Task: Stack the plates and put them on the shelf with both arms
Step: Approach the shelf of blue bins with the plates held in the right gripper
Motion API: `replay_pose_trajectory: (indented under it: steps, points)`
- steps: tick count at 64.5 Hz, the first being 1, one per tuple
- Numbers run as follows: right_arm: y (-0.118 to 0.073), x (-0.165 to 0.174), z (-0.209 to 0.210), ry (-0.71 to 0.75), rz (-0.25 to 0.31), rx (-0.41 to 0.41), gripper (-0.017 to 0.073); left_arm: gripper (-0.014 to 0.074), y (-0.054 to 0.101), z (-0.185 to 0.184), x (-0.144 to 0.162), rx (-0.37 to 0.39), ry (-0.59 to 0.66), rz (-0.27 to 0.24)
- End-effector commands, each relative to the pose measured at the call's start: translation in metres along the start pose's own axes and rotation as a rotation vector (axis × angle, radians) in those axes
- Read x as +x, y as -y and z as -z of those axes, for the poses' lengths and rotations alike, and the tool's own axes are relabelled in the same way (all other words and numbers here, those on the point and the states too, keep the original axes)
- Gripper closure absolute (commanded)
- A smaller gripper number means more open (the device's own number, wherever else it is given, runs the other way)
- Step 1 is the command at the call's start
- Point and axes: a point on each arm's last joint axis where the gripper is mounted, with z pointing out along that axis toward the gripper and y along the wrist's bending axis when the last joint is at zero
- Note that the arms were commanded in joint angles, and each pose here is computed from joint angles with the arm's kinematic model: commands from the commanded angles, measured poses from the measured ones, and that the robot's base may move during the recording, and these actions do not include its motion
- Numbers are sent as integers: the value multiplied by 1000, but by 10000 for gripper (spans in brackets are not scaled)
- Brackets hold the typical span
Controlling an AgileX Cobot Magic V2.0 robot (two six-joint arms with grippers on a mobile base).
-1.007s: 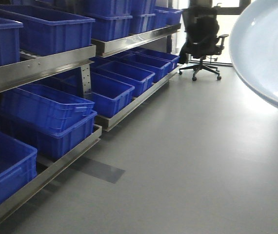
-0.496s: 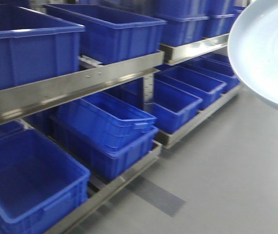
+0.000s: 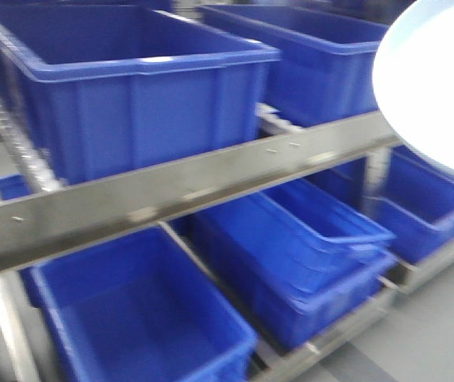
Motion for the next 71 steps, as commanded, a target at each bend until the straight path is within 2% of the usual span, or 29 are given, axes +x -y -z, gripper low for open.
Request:
replay_pose_trajectory:
  steps: [1,71]
  points:
    - [-1,-17,4,119,3,-12,510,504,2,3,-15,15,97,6]
    - [-1,-17,4,119,3,-11,510,503,2,3,-15,15,97,6]
